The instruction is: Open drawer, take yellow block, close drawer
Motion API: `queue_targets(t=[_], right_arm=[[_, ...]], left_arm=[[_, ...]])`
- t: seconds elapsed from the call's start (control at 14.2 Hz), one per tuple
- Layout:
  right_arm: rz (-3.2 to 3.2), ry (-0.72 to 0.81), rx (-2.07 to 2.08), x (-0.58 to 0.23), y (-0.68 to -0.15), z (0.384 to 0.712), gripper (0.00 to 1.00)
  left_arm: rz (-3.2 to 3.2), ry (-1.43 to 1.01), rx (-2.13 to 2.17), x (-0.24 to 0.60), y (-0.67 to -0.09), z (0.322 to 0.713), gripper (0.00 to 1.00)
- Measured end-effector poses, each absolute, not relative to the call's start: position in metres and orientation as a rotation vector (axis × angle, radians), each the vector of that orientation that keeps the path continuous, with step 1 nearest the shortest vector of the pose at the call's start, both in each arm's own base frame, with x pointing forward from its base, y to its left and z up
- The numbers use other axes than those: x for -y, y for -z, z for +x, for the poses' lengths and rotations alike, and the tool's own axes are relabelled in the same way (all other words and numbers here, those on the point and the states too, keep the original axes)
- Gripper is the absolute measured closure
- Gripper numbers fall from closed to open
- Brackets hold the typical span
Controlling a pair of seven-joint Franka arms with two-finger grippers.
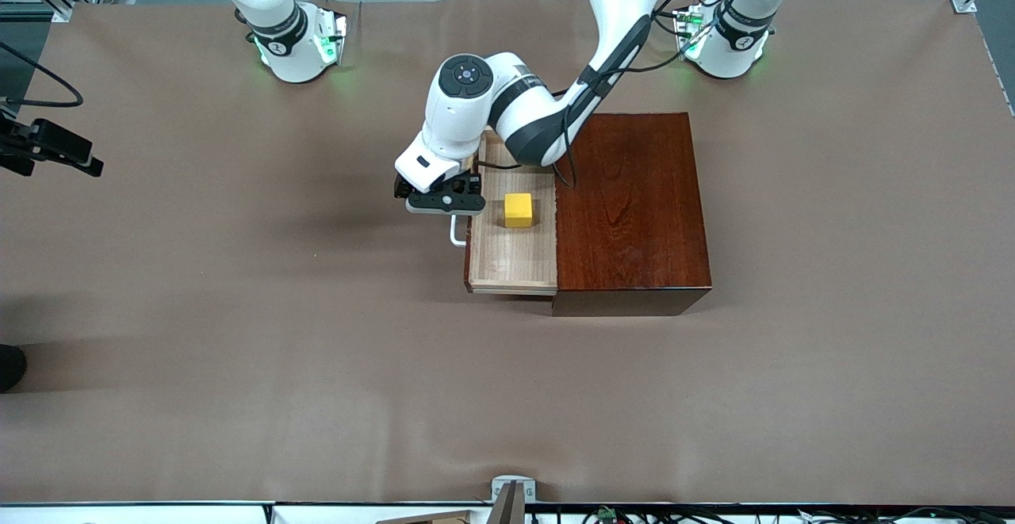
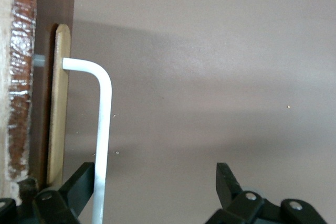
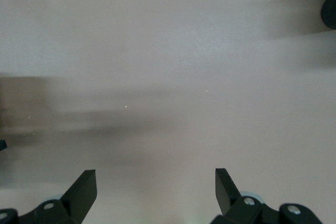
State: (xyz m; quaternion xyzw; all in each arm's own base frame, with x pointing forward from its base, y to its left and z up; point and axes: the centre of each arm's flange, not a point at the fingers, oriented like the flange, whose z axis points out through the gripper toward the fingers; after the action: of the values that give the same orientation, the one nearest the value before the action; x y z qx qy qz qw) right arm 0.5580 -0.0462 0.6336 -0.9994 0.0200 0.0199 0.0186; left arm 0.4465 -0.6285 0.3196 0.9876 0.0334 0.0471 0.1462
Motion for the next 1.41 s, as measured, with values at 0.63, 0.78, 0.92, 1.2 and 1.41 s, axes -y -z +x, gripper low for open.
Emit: queue_targets(t=[0.63,0.78,0.92,1.2,1.41], right_arm=[[-3.103,-0.061,-0.059,0.045,-0.634,0.558,0.00],[-3.103,-0.061,-0.059,0.045,-0.633,0.558,0.00],[-3.103,-0.061,-0.058,0.045,-0.633,0.559,0.00],[-3.101,-0.069,-0.050,0.042,-0.630,0.561,0.00],[-3.077,-0.084,-0.043,0.037,-0.616,0.570,0.00]], left_arm=[[2.786,-0.023,-0.247,0.645,-0.403,0.414,0.00],[2.824,-0.014,-0.268,0.632,-0.427,0.417,0.00],[2.888,-0.010,-0.317,0.601,-0.465,0.431,0.00],[2.995,0.026,-0.400,0.505,-0.557,0.460,0.00],[3.083,0.105,-0.246,0.416,-0.599,0.486,0.00]])
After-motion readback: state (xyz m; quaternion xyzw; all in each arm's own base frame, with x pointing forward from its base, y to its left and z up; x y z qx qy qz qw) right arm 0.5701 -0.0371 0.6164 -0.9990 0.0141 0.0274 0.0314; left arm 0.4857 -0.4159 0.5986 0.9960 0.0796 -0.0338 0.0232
